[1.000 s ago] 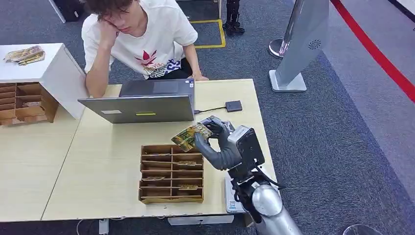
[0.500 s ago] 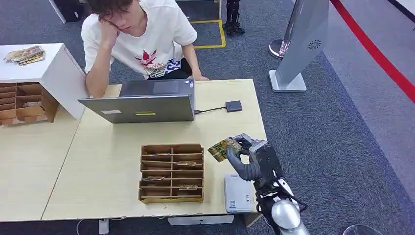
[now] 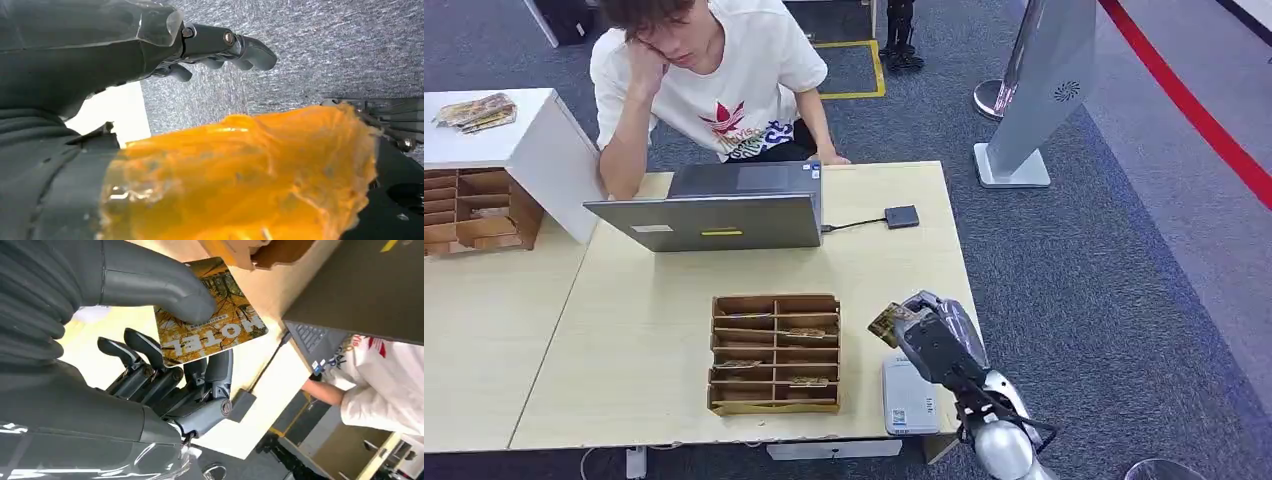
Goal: Pass the card to the sensor for recognition and then transmit it.
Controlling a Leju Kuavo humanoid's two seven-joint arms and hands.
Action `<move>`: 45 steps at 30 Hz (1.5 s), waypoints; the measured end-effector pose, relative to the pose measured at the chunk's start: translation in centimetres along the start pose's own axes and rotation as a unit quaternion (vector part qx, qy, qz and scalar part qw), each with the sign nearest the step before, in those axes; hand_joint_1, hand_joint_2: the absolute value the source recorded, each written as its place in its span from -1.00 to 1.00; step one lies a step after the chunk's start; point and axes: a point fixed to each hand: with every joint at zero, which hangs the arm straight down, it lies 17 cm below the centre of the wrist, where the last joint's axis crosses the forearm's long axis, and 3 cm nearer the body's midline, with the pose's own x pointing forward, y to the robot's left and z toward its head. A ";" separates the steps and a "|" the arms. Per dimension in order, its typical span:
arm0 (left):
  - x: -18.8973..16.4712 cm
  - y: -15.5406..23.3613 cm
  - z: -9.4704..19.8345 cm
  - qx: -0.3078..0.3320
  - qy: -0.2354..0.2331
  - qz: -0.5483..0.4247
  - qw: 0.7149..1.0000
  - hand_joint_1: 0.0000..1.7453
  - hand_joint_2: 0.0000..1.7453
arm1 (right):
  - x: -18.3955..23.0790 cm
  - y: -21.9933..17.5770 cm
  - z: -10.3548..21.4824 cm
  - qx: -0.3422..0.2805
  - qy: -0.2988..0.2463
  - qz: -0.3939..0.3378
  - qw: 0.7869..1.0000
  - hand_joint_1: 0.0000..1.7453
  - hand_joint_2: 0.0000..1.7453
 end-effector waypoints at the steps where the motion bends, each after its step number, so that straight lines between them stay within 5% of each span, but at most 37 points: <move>1: 0.0 0.0 0.0 -0.001 0.000 0.000 1.000 -1.00 -1.00 | -0.2 0.0 0.0 0.001 0.002 0.005 1.000 1.00 1.00; 13: -0.2 -0.1 0.0 -0.004 0.004 0.002 1.000 -1.00 -1.00 | -4.3 -0.1 0.9 0.023 0.052 0.104 0.993 1.00 1.00; 28: -0.1 0.4 -0.1 0.000 0.000 0.006 1.000 -1.00 -1.00 | -7.0 0.9 3.9 0.122 0.082 -0.054 0.988 1.00 1.00; 45: 0.0 0.8 -0.2 0.002 -0.003 0.006 1.000 -1.00 -1.00 | -11.5 -0.6 6.2 0.139 0.125 -0.039 0.982 1.00 1.00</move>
